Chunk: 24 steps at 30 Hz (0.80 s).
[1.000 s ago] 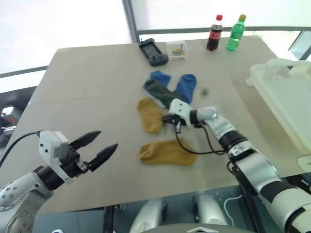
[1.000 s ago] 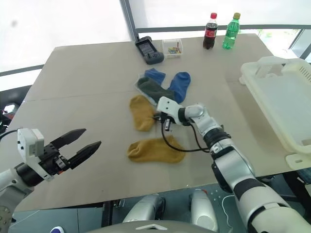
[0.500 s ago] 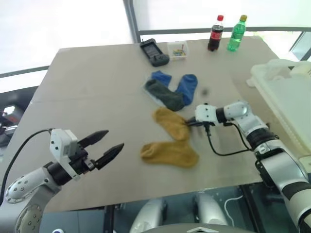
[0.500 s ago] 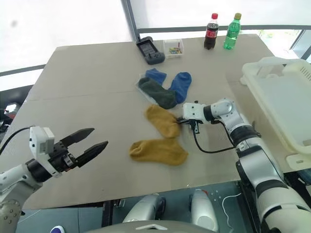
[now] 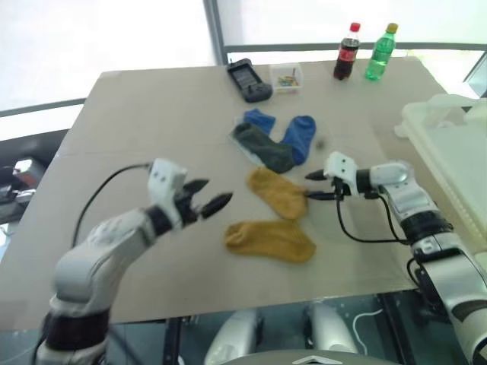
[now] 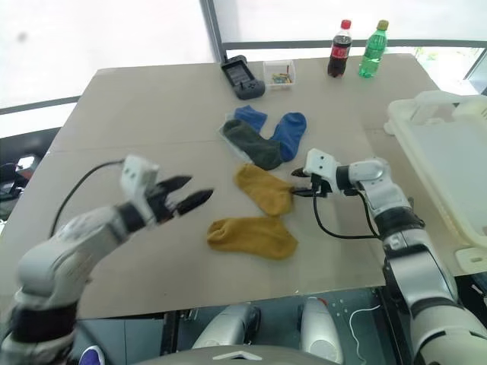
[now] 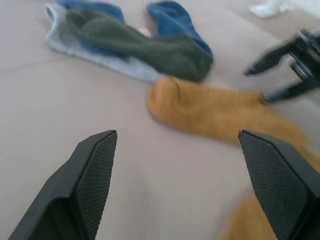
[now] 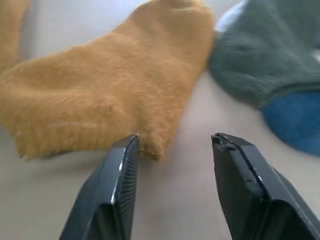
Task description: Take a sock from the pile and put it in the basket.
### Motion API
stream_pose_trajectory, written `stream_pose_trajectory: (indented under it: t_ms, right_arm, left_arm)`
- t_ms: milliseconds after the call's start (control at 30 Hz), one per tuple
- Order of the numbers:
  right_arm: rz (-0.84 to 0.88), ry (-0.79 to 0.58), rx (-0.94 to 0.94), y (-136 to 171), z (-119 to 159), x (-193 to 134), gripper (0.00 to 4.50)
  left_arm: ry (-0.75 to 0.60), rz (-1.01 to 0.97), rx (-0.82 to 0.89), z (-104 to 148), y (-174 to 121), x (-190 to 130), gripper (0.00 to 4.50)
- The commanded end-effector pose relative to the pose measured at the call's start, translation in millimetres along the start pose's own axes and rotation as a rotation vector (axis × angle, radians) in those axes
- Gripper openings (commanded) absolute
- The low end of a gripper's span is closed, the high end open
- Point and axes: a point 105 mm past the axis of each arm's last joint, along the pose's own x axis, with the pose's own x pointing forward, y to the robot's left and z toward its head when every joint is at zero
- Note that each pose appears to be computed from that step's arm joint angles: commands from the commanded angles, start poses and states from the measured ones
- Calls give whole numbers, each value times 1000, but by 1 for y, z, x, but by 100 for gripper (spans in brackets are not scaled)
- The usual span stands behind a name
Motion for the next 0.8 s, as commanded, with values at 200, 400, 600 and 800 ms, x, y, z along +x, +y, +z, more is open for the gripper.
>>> stream_pose_trajectory:
  t_ms: [200,400,600,800]
  right_arm:
    - [-210,-44,247,30,24,-9,221]
    - [-232,-20,383,51,17,11,234]
    - [-192,16,465,66,8,27,234]
    - [-183,-25,538,62,14,34,183]
  left_arm:
    - [110,35,26,-6,6,75,418]
    - [173,63,98,-17,13,99,334]
    - [193,64,94,-22,12,96,92]
    - [193,84,59,-27,5,86,0]
